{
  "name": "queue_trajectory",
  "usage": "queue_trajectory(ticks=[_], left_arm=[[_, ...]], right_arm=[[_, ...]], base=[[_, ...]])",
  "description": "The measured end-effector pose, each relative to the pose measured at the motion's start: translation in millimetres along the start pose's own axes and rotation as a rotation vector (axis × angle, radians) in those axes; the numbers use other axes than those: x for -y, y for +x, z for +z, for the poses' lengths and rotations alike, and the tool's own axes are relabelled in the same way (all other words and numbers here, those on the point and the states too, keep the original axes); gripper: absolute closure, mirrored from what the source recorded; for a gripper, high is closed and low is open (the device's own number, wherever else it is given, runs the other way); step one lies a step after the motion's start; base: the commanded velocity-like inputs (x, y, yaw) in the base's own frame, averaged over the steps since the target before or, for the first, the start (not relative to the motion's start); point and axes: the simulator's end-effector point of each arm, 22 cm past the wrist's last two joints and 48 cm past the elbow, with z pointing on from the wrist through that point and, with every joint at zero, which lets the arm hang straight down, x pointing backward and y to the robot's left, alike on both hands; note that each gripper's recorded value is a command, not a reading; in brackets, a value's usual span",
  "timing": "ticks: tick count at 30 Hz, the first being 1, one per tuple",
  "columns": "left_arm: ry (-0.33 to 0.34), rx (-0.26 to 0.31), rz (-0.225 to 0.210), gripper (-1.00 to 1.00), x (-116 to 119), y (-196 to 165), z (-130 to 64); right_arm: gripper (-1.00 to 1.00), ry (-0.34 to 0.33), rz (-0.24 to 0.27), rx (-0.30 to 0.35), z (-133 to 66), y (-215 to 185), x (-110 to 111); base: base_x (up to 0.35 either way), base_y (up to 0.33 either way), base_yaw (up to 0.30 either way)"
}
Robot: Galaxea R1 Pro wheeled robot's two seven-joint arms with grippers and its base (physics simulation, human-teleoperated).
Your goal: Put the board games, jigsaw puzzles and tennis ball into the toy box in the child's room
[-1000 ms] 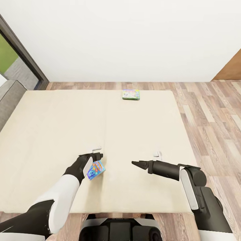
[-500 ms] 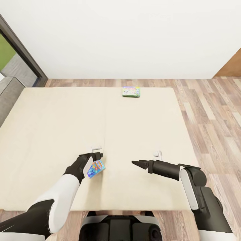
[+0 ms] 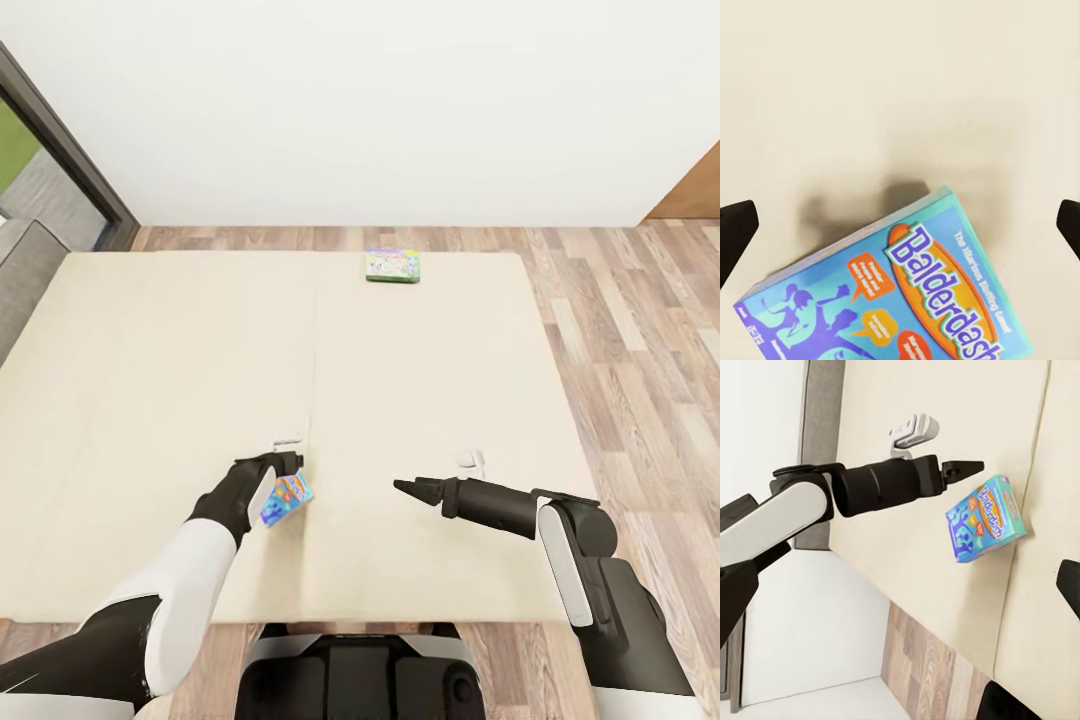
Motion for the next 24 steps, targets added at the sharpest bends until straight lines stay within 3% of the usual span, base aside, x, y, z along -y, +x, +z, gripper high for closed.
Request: queue_trajectory(ticks=[10, 24], left_arm=[[-0.003, -0.006, 0.000, -1.00, -1.2, 5.1, 6.1], [-0.006, 0.031, -0.004, -1.00, -3.3, 2.5, 15.3]], right_arm=[[-1.00, 0.004, 0.014, -0.008, 2.4, 4.9, 7.0], [-1.00, 0.009, 0.036, -0.021, 6.2, 12.4, 17.1]], base=[[0.000, 0.000, 0.000], [0.000, 0.000, 0.000]])
